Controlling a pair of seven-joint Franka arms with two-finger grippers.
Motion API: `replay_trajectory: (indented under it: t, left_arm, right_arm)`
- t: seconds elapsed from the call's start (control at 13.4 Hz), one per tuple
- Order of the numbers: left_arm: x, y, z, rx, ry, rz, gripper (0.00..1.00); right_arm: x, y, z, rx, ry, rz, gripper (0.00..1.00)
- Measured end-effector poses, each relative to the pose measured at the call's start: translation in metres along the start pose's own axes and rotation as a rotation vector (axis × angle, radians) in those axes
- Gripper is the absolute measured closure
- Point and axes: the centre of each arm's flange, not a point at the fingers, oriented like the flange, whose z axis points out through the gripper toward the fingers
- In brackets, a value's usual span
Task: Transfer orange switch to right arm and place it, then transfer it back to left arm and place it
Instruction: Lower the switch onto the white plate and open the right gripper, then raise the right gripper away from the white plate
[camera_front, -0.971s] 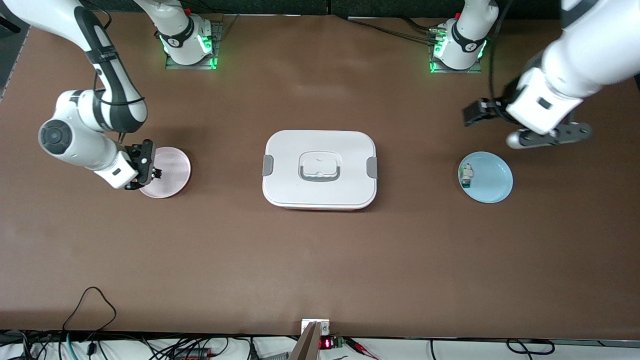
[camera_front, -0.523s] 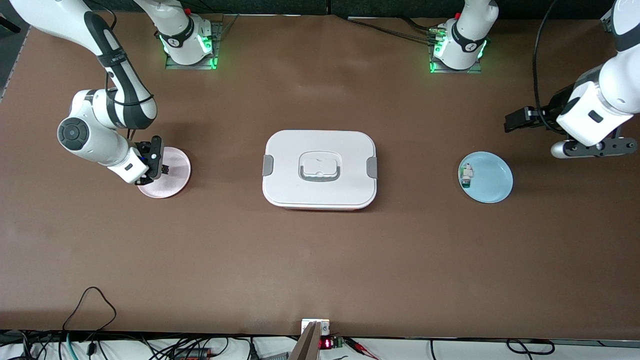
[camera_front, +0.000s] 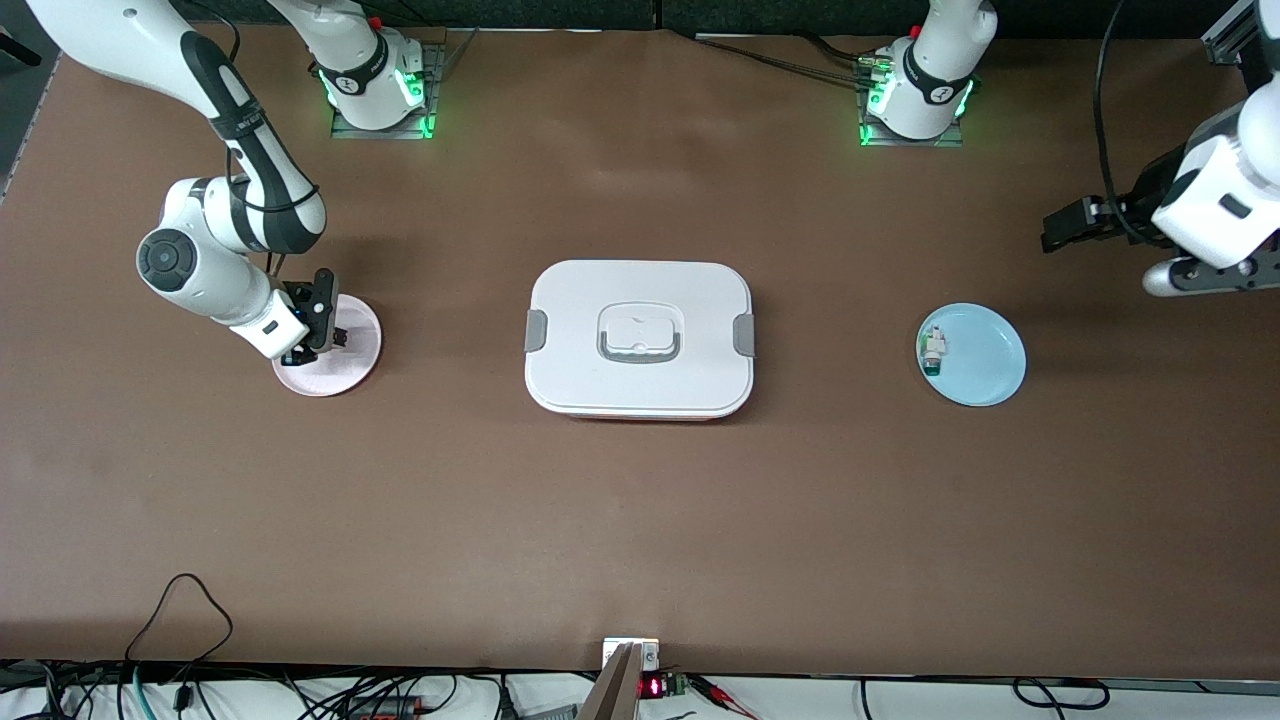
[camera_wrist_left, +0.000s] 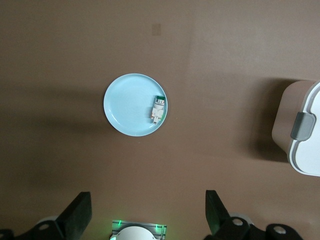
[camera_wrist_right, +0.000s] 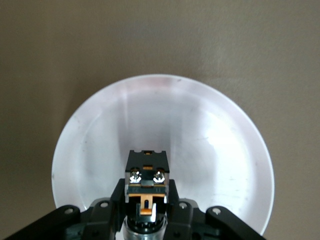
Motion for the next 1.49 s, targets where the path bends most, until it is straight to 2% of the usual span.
replay_trajectory:
  t: [0.22,0.37,0.52,0.75,1.05,1.12,1.27,1.49]
  left_arm:
    - [-0.005,-0.013,0.005,-0.002,0.01,-0.024,0.0]
    - [-0.005,-0.024,0.01,-0.012,0.008,-0.04,0.0]
    - [-0.002,-0.034,0.012,-0.016,0.013,-0.019,0.0]
    - [0.0,-0.037,0.01,-0.02,0.04,0.016,0.0]
    - [-0.014,-0.021,0.004,-0.015,0.05,0.035,0.0]
    - [-0.015,-0.019,0.003,-0.015,0.053,0.038,0.0]
    - [-0.019,-0.012,0.002,-0.012,0.049,0.051,0.0]
    - [-0.024,-0.005,0.005,-0.005,0.019,0.056,0.0]
  right_arm:
    - [-0.003,0.0,0.006,-0.002,0.002,0.004,0.65]
    - [-0.007,0.0,0.006,-0.007,0.003,0.011,0.5]
    - [-0.01,0.001,0.004,-0.015,0.003,0.017,0.3]
    - [-0.009,0.015,-0.02,-0.065,0.0,0.035,0.01]
    - [0.016,0.054,-0.104,-0.091,-0.004,0.124,0.0]
    - [0.019,0.063,-0.127,-0.104,0.008,0.167,0.0]
    - [0.018,0.075,-0.162,-0.103,0.075,0.28,0.0]
    - [0.012,0.079,-0.183,-0.056,0.15,0.509,0.0]
